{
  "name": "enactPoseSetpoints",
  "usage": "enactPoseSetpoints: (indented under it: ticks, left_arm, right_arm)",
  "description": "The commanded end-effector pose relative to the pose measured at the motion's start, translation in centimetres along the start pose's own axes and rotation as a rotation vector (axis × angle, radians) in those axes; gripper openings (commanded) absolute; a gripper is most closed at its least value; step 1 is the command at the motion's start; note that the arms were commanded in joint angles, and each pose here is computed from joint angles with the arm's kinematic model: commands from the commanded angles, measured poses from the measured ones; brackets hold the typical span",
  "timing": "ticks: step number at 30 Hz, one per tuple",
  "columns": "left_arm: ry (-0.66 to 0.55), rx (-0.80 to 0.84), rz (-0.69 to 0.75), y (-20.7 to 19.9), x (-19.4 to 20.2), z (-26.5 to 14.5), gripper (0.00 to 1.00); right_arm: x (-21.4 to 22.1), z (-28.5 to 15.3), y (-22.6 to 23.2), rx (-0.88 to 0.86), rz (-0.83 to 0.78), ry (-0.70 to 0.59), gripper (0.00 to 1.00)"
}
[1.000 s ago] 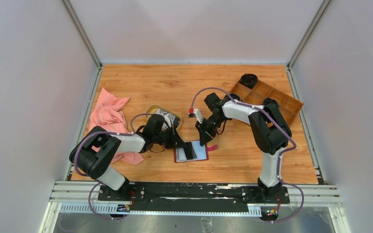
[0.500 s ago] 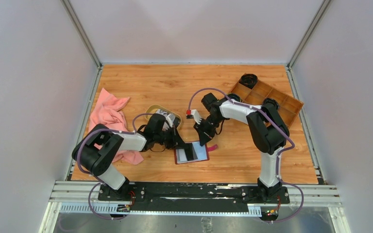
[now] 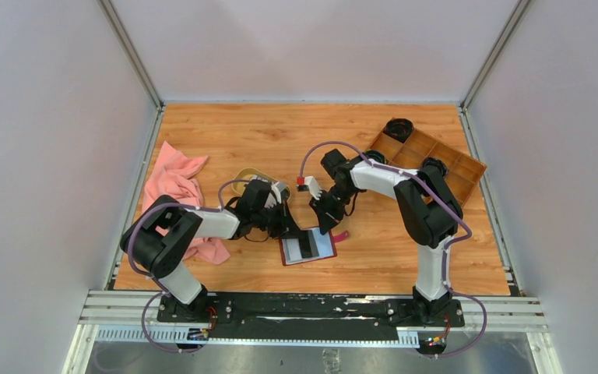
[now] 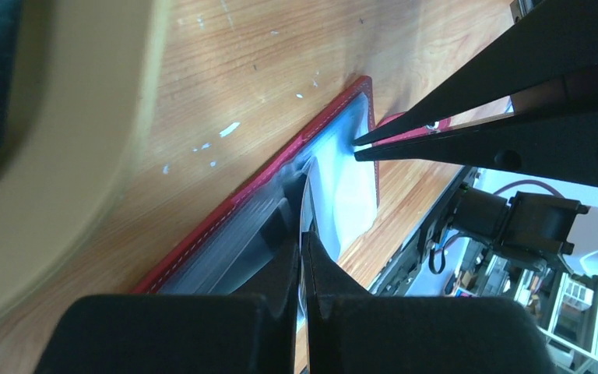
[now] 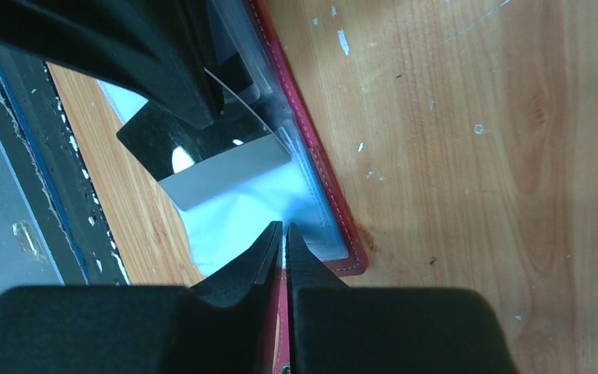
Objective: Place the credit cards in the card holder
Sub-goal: Insert the credit card into the card holder.
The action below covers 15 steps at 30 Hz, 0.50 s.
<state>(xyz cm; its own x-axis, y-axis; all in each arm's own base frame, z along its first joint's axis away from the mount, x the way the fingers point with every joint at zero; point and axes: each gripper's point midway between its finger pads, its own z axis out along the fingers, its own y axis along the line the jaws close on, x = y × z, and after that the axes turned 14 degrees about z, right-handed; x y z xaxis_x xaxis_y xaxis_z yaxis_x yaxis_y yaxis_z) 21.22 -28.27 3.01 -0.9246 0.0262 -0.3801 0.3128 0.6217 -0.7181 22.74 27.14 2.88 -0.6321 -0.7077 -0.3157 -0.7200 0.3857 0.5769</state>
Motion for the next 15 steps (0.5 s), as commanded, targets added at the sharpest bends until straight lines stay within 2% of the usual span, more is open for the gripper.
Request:
enactPoseSetpoints:
  ticks: [1, 8, 15]
  left_arm:
    - [0.057, -0.063, -0.006, 1.0, 1.7, 0.7, 0.02]
    - [0.025, -0.079, 0.000, 0.7, 1.1, 0.7, 0.12]
    - [-0.019, -0.089, 0.012, 0.3, 0.4, 0.1, 0.33]
  right_arm:
    - [0.9, 0.8, -0.2, 0.016, 0.014, 0.058, 0.09]
    - [0.7, 0.7, 0.1, 0.007, 0.018, 0.053, 0.10]
    - [-0.2, -0.6, 1.7, -0.037, -0.022, 0.017, 0.14]
